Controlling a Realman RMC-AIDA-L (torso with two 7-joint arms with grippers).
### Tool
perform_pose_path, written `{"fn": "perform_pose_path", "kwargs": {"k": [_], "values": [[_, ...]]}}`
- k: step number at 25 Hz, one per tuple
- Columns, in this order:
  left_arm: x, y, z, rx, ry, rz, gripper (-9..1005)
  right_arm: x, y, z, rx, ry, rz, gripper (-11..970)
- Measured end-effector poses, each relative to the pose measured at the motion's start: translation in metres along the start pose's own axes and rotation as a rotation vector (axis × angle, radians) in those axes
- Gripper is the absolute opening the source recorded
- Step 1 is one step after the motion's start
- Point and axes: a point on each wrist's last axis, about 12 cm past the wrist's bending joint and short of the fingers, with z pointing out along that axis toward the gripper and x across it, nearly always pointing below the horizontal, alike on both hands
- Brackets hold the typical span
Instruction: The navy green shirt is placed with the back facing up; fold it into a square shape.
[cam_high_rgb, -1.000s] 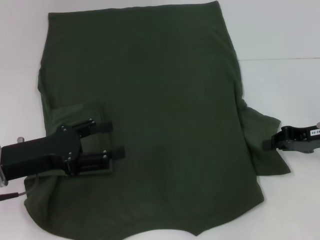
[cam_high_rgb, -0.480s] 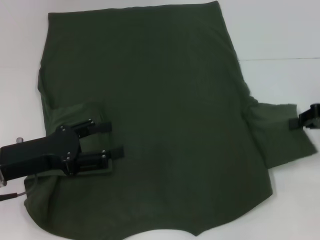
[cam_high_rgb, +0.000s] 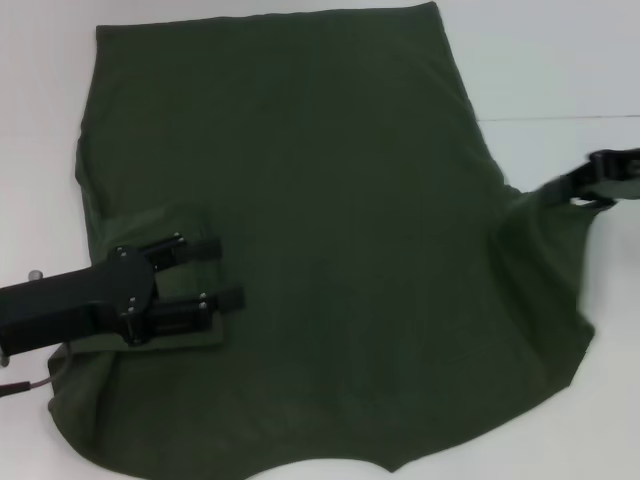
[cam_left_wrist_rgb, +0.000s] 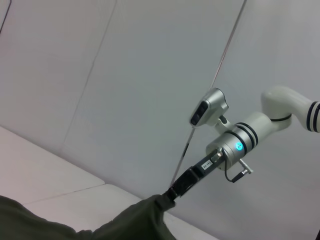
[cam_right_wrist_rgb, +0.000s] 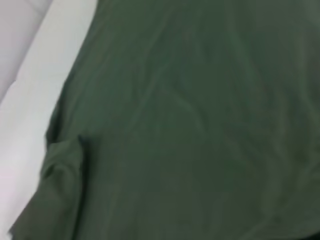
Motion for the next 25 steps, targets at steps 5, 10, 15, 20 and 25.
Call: {"fn": "perform_pose_path", "kwargs": {"k": [5,10,15,20,25], "values": [[-0.001,0.0,-0.001,0.0,-0.011,-0.006,906,-0.012,0.029,0.025,-0.037,0.055,-0.064,115],[-0.004,0.0,-0.002,0.006,-0.014,-0.001,907,-0.021,0.056,0.055,-0.053,0.108,-0.115,131],[-0.005,-0.001,-0.003,0.005,-0.021,0.006,908,-0.021,0.072,0.083,0.001,0.136,-0.138,147],[-0.006,-0.001,-0.004,0.007,-0.022,0.007,907,-0.017,0.081,0.1,-0.005,0.112,-0.13,163],[-0.007,-0.001,-0.004,0.01,-0.022,0.009,905,-0.017,0.085,0.106,-0.017,0.094,-0.111,271]]}}
